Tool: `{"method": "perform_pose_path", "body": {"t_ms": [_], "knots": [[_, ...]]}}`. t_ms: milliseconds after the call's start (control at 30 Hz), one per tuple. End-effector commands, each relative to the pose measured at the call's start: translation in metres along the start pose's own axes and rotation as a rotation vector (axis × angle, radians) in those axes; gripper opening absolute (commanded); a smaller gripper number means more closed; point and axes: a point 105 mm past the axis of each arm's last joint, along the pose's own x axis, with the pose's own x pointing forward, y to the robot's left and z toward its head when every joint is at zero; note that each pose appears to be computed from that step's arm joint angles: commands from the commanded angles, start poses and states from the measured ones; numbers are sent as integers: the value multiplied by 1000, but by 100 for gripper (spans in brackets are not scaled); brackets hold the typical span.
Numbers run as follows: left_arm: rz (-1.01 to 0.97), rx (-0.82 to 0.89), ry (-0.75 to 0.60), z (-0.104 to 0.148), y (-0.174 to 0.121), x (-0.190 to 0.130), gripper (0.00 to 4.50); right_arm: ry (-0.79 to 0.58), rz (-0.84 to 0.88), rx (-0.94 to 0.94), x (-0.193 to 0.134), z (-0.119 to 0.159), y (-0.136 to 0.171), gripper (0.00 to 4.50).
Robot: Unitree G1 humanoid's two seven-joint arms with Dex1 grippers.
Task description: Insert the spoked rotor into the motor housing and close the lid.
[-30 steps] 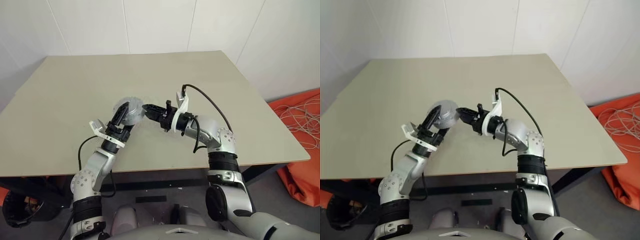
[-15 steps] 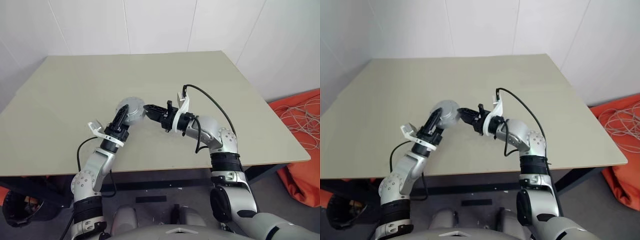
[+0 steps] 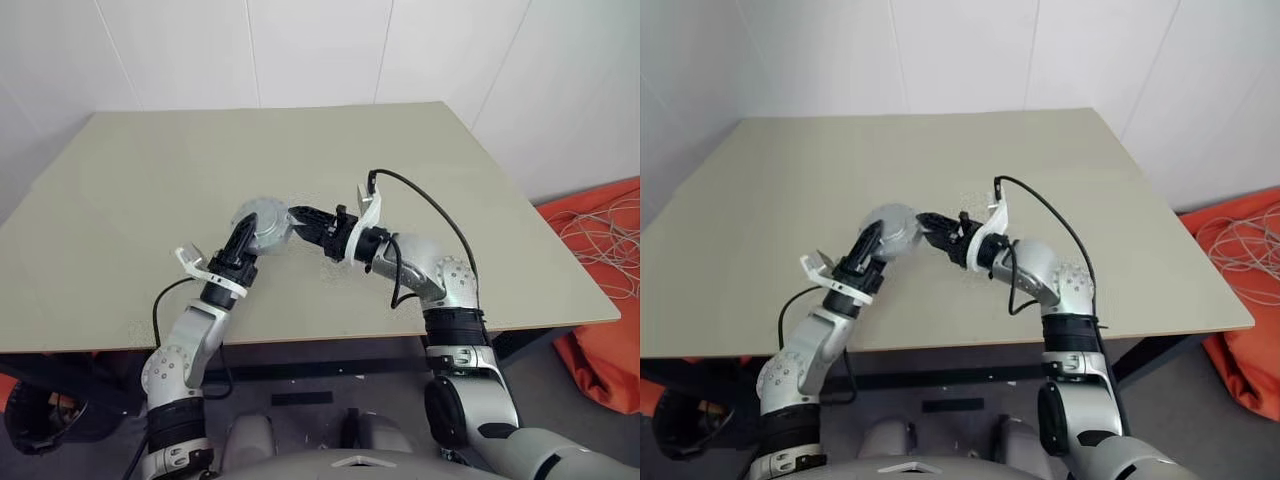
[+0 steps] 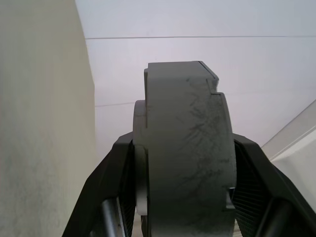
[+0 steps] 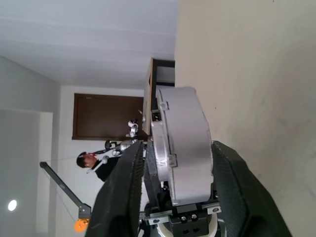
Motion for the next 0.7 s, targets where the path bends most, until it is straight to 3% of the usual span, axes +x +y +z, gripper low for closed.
{"method": "perform_pose_path", "body": {"t_ms": [33, 167, 333, 467, 700], "knots": [[-78, 44, -18, 5, -21, 6, 212, -59, -1, -32, -7, 13, 1, 340], [-53, 100, -68, 15, -18, 7, 212, -111, -110, -58, -15, 26, -22, 450], [43, 232, -289, 54, -13, 9, 212, -164, -255, -241, -25, 37, -42, 450], [104, 291, -490, 87, -14, 0, 212, -75, -295, -424, -27, 24, -49, 450], [180, 304, -654, 114, -13, -17, 212, -36, -272, -458, -22, 15, -50, 450]]}}
